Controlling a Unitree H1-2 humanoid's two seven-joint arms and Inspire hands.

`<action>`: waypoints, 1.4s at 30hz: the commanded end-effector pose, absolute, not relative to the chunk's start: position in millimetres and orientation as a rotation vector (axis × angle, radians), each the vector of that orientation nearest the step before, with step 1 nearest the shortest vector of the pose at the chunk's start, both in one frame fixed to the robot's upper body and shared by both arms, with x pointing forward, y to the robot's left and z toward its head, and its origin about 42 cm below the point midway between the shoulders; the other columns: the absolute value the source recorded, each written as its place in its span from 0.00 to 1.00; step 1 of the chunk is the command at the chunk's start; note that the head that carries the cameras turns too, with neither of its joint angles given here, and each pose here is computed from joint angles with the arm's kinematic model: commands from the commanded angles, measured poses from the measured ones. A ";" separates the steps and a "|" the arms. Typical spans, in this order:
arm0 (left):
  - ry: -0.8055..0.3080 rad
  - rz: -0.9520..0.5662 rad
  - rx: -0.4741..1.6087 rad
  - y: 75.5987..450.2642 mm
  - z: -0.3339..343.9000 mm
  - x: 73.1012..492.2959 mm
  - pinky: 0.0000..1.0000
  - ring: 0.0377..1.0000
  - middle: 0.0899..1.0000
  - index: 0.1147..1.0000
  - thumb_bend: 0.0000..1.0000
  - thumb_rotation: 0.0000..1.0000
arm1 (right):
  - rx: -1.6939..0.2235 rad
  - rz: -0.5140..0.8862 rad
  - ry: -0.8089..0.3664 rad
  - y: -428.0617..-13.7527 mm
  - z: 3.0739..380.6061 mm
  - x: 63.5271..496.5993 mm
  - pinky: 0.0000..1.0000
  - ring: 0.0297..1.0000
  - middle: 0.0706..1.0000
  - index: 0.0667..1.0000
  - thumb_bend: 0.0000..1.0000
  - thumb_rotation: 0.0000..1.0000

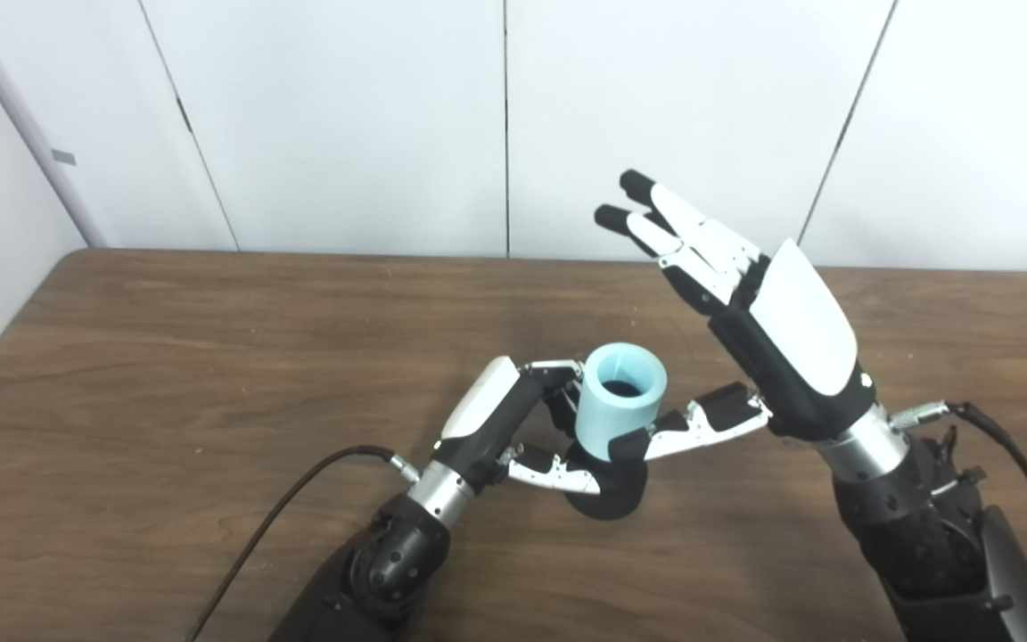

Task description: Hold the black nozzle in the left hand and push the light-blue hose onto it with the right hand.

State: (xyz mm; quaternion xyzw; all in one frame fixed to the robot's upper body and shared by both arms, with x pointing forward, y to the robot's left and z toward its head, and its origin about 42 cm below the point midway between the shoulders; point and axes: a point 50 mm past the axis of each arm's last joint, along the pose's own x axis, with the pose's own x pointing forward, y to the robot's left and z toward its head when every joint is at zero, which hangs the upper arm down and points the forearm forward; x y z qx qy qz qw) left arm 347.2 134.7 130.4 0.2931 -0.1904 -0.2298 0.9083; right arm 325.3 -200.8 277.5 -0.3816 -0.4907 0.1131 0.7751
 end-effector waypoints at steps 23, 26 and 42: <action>-0.555 -0.711 0.897 169.9 132.6 328.4 1.00 1.00 1.00 0.98 1.00 0.37 | -0.185 -0.023 -0.400 -256.6 146.8 246.6 0.91 0.96 1.00 0.97 0.69 0.94; -0.568 -0.691 0.873 174.0 137.7 325.8 1.00 1.00 1.00 0.92 1.00 0.39 | -0.188 -0.006 -0.390 -257.8 142.0 247.8 0.92 0.98 1.00 0.99 0.67 0.99; -0.458 -0.226 0.355 198.2 165.6 272.3 1.00 0.97 1.00 1.00 1.00 0.75 | -0.028 0.082 -0.269 -234.3 131.5 253.9 0.94 0.98 1.00 1.00 0.66 1.00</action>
